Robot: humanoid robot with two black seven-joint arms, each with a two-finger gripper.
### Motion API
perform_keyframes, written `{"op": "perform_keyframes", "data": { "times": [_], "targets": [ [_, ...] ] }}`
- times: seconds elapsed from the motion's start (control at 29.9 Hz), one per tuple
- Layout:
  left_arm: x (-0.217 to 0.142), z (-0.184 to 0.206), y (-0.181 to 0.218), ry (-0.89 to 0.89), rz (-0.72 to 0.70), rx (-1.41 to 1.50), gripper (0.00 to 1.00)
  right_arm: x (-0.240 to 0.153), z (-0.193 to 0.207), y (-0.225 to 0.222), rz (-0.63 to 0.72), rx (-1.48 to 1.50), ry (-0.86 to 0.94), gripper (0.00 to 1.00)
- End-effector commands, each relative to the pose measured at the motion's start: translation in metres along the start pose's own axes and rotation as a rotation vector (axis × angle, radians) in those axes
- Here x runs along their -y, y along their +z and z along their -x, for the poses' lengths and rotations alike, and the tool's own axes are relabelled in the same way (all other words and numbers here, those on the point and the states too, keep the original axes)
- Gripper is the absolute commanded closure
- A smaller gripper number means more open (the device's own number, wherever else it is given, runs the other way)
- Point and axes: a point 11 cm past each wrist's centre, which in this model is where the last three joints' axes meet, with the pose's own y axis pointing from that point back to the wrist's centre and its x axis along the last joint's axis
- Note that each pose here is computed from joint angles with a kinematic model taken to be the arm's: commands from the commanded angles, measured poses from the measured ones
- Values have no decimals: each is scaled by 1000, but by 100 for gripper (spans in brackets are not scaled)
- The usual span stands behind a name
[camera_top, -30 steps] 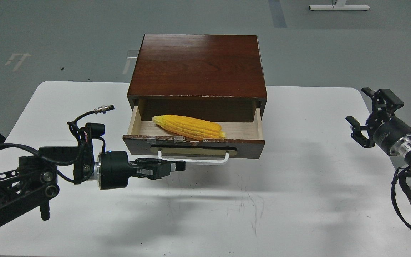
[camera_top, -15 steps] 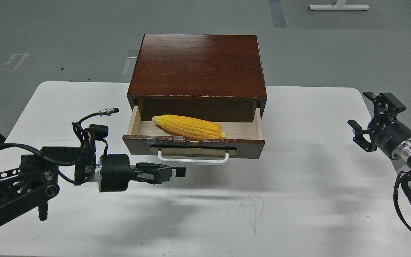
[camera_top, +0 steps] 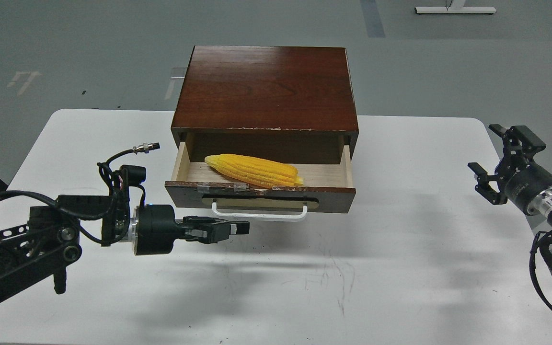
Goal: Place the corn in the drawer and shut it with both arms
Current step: 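Move the left gripper toward the drawer handle and align with it, then push the drawer front with the left gripper into the wooden box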
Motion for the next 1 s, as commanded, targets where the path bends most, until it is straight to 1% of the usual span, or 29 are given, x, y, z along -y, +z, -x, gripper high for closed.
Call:
{"op": "perform_keyframes", "data": {
  "times": [0.0, 0.2, 0.37, 0.54, 0.7, 0.97],
  "targets": [
    [0, -5, -2, 7, -9, 5, 100, -1, -1, 2, 4, 1, 2, 0],
    [5, -14, 1, 15, 3, 23, 100, -2, -2, 3, 6, 1, 4, 0],
    [4, -17, -6, 25, -15, 16, 100, -2, -1, 3, 7, 2, 3, 0],
    [13, -20, -8, 33, -9, 10, 100, -2, -2, 2, 5, 1, 6, 0],
    [19, -19, -5, 24, 5, 8, 100, -2, -2, 2, 4, 1, 6, 0],
    [15, -15, 4, -23, 19, 8, 100, -3, -11, 1, 3, -11, 27, 0]
  ]
}}
